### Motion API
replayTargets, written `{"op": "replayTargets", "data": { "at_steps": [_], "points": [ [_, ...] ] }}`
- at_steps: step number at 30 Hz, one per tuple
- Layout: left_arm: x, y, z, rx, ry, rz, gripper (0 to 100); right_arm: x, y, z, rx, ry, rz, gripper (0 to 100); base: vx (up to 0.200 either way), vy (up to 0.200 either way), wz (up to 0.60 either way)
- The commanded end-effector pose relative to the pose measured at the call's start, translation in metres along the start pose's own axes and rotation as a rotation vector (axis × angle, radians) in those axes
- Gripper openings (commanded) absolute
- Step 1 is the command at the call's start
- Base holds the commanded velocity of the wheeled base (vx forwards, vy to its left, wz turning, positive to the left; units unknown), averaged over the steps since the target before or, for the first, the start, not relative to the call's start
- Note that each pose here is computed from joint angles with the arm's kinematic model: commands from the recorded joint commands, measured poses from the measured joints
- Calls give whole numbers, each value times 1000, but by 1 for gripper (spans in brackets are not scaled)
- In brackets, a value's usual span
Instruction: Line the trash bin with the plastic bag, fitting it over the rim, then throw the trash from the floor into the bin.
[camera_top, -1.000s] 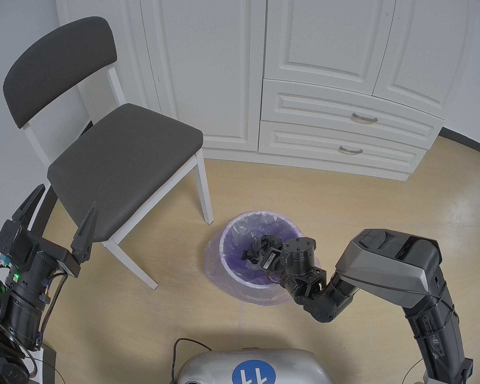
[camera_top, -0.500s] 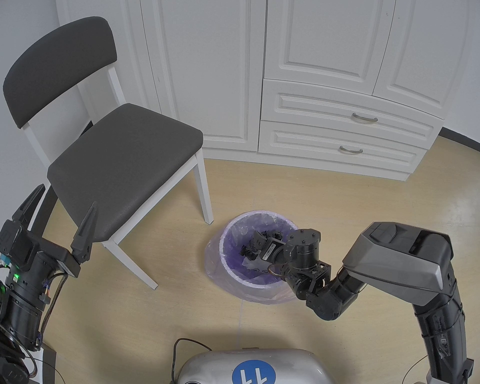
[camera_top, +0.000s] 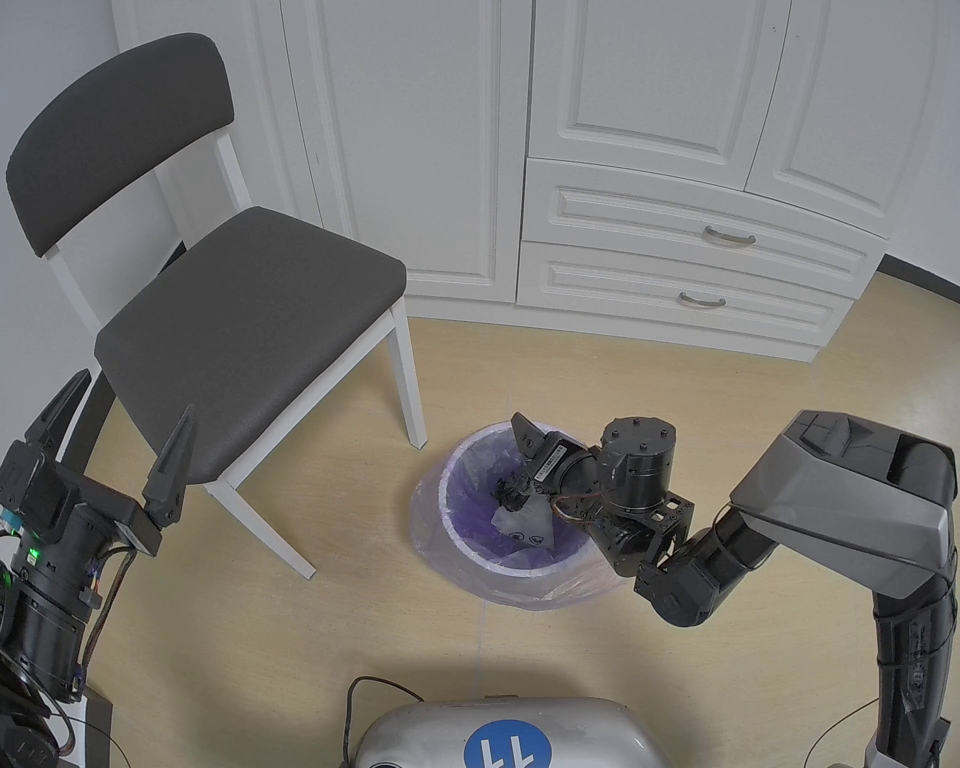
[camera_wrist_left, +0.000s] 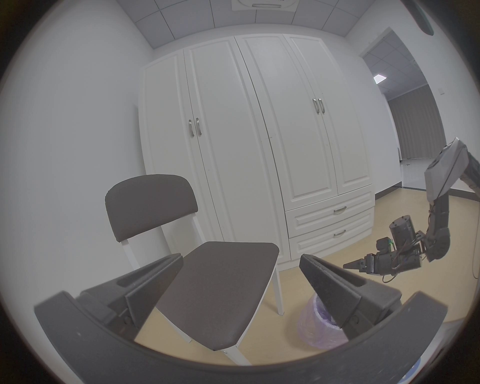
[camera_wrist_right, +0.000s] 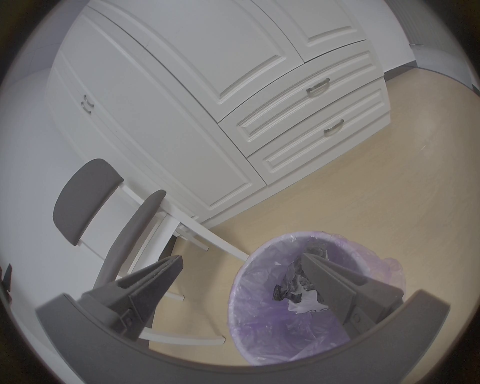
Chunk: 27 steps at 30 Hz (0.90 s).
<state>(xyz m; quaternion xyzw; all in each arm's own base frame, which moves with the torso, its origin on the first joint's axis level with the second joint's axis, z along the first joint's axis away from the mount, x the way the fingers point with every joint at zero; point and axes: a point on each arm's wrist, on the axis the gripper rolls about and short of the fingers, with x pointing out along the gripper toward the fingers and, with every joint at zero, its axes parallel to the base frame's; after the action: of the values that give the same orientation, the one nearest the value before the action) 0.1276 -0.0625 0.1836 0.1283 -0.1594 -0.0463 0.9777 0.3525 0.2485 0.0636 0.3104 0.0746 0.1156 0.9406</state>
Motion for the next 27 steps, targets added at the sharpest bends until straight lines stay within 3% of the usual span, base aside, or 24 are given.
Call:
{"op": "replayTargets", "data": {
  "at_steps": [1,9,27],
  "points": [
    [0,0,0,0,-1,0,100,23,-25,-21,27,10,-44,100,0,0,0],
    [0,0,0,-2,-1,0,100,43,-52,-30,57,-1,-94,100,0,0,0],
    [1,-3,-6,4,28,-12,100,29,-38,-75,79,122,-46,100,0,0,0]
  ]
}}
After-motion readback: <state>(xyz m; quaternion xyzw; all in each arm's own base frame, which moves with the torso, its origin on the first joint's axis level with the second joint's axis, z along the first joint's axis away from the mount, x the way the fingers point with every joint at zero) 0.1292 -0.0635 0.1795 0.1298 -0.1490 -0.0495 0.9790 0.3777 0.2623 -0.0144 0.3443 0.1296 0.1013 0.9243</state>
